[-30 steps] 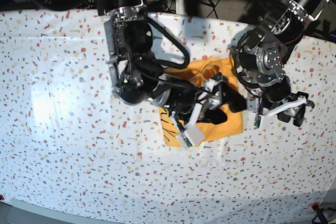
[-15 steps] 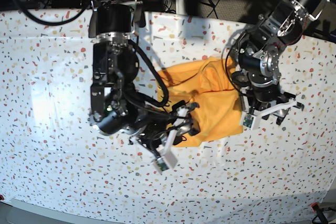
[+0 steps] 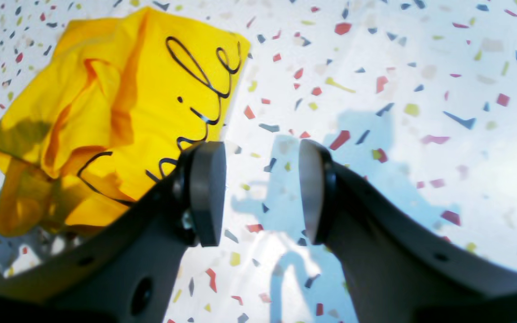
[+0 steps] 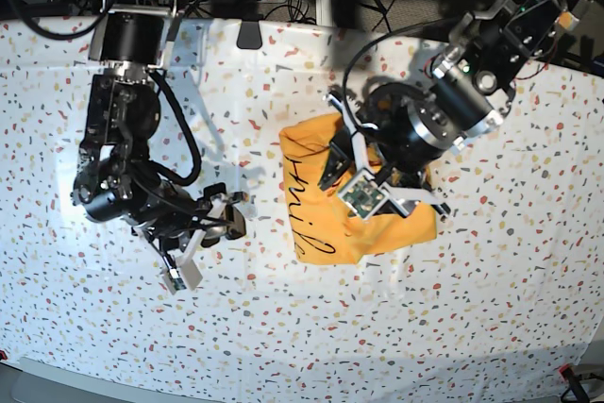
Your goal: Fold the T-shirt properly
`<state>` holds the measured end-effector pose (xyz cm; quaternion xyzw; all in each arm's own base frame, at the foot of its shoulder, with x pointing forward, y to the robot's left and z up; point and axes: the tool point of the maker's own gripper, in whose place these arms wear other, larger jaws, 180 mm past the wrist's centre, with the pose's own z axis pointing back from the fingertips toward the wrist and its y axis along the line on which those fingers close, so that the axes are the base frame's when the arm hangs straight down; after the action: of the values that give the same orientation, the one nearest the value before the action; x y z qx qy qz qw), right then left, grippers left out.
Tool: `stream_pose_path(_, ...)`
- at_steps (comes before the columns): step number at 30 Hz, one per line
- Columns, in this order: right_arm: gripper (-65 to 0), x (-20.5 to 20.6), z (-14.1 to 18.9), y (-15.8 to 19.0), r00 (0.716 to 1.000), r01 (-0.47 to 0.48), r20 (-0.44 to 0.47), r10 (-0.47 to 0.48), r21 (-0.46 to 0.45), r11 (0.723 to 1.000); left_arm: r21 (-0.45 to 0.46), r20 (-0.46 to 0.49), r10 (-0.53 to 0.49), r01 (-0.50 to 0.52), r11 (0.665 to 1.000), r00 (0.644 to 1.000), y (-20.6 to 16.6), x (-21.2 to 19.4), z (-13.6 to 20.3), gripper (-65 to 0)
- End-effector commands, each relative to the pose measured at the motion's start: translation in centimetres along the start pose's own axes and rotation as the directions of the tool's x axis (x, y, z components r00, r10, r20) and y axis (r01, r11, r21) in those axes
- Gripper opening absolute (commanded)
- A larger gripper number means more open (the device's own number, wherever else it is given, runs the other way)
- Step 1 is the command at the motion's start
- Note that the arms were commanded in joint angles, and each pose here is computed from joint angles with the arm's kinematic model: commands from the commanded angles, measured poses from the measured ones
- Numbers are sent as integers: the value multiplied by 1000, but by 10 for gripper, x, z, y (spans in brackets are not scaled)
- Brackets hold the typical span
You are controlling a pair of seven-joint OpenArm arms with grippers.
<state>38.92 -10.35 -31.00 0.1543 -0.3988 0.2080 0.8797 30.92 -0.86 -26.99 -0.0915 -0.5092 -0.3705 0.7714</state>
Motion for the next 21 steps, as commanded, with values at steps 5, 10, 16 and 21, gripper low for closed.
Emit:
stream_pose_path(5, -398, 17, 7, -6, 999, -25, 46, 25, -4, 1000, 91, -123, -27, 39, 995, 992, 29, -52, -26, -390)
stream_pose_path(10, -398, 18, 7, -5, 998, -24, 50, 24, -2, 1000, 112, -161, -39, 58, 992, 986, 23, -61, -41, -390)
stream_pose_path(16, -398, 18, 7, -6, 999, -26, 48, 26, -5, 1000, 122, -132, -48, 64, 991, 990, 18, -45, -41, -390)
stream_pose_path(21, -398, 20, 7, -5, 998, -25, 61, 26, -5, 1000, 109, -88, -37, 46, 993, 995, 14, -26, -33, -390)
